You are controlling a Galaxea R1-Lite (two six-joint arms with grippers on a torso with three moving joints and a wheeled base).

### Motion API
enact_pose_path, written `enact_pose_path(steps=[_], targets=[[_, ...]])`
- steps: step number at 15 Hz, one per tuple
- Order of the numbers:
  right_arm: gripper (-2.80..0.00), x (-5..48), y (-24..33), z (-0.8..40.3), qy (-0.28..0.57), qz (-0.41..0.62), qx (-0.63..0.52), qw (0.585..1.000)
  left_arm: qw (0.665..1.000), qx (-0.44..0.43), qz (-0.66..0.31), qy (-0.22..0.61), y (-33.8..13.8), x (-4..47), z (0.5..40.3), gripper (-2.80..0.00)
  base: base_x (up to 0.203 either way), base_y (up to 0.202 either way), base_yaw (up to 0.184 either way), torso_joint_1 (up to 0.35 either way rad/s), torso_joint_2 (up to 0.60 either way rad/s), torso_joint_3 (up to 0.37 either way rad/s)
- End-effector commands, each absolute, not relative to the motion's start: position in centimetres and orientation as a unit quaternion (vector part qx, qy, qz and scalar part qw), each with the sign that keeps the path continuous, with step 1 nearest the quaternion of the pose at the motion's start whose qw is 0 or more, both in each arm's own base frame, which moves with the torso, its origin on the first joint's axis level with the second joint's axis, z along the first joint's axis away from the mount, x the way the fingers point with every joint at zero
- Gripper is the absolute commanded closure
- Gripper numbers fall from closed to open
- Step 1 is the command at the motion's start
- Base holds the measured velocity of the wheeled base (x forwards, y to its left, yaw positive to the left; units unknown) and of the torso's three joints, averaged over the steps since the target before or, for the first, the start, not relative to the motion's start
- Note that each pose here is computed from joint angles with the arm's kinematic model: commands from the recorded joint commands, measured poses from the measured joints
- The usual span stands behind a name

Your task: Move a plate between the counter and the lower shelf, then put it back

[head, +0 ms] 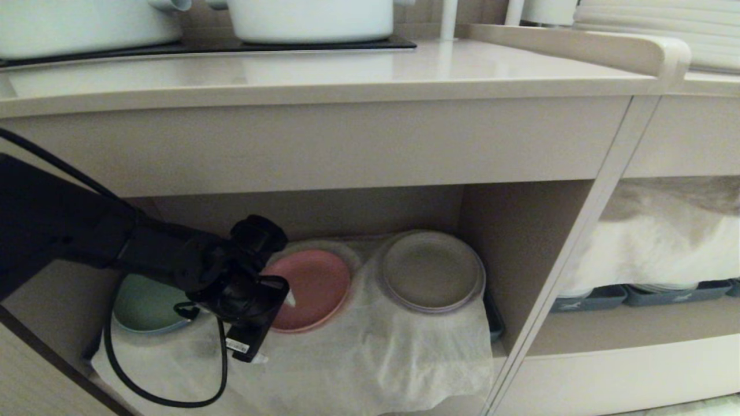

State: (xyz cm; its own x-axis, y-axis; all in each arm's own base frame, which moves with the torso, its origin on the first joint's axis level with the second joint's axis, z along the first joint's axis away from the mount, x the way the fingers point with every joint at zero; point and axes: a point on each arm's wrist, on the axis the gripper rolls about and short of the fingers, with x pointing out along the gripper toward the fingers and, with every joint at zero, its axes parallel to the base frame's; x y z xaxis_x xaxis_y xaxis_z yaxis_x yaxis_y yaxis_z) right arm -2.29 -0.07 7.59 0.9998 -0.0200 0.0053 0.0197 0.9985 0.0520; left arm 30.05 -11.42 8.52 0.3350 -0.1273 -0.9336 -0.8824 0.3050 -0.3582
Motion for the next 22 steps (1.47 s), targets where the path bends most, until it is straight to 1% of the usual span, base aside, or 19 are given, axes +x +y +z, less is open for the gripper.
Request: enact_pose_path(steps=[1,14,22], targets=[[0.00,-2.3,-0.1,7.6,-0.003,-0.010,0.026,1.000,0.634,-0.509,0.302,0.497,-11.3,29.8,8.7,-2.80,0.000,0.000,0.000,0.000,0.00,0.000],[0.00,-2.3,-0.1,7.6,-0.003,-0.010,0.026,1.000,0.641,-0.508,0.289,0.497,-10.5,27.1,10.4,-2.80,0.000,0.000,0.000,0.000,0.00,0.000],[0.00,-2.3,-0.1,7.6,-0.003,-0.010,0.026,1.000,0.644,-0.500,0.289,0.502,-9.7,23.9,10.9,-2.80,0.000,0.000,0.000,0.000,0.00,0.000]])
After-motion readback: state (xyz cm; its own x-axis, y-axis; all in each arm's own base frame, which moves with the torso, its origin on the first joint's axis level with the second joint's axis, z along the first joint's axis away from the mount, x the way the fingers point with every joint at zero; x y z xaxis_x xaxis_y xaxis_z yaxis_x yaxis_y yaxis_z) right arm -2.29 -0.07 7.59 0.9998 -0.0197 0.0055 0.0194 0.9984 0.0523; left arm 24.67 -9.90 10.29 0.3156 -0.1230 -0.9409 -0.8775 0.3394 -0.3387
